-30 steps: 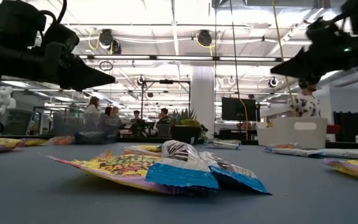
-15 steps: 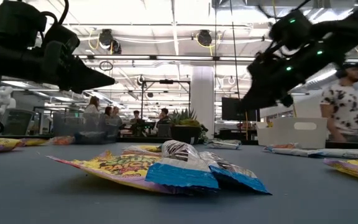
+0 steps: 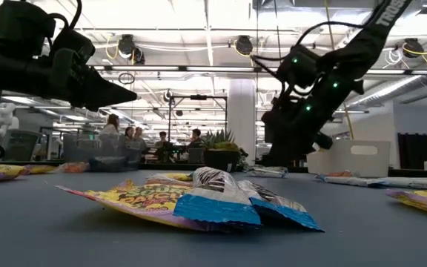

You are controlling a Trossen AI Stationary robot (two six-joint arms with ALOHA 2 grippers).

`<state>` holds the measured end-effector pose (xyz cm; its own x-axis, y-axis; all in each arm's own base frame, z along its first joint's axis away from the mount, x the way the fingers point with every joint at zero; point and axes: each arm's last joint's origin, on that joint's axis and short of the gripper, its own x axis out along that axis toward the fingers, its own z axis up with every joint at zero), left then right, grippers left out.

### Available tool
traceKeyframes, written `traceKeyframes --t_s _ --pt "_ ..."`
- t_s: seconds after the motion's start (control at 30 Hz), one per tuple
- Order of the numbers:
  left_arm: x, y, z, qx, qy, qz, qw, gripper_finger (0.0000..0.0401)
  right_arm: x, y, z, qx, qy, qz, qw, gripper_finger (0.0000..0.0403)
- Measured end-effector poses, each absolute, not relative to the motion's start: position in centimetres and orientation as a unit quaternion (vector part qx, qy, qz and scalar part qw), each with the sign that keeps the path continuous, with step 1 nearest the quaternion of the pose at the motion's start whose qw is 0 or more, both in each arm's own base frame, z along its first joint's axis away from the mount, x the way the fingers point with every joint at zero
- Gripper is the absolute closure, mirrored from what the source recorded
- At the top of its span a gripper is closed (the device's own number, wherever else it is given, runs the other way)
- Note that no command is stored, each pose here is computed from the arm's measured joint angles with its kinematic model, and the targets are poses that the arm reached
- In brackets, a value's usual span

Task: Sort candy
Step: Put the top light-green gummy candy into the grey bin

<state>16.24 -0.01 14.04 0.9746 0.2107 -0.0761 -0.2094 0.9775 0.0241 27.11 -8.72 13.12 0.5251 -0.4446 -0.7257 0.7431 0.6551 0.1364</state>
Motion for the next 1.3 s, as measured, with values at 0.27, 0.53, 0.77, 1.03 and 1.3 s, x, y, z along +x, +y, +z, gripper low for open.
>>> traceKeyframes --t_s 0.27,0.53,0.77,1.03,1.3 --pt "16.2 0.0 14.0 0.007 0.039 0.106 0.994 0.039 28.0 -9.4 12.0 0.209 0.36 -0.351 0.839 0.026" --pt "16.2 0.0 14.0 -0.004 0.038 0.103 0.994 0.039 27.8 -9.3 13.0 0.199 0.362 -0.321 0.852 0.0387" --pt "16.2 0.0 14.0 -0.004 0.039 0.103 0.994 0.039 26.0 -6.4 17.5 0.195 0.361 -0.276 0.869 0.0394" --pt "16.2 0.0 14.0 -0.004 0.038 0.103 0.994 0.039 22.1 1.4 20.5 0.27 0.433 -0.18 0.841 0.0402" --pt "16.2 0.0 14.0 -0.004 0.038 0.103 0.994 0.039 19.0 7.6 21.2 0.391 0.511 -0.167 0.747 0.0402"
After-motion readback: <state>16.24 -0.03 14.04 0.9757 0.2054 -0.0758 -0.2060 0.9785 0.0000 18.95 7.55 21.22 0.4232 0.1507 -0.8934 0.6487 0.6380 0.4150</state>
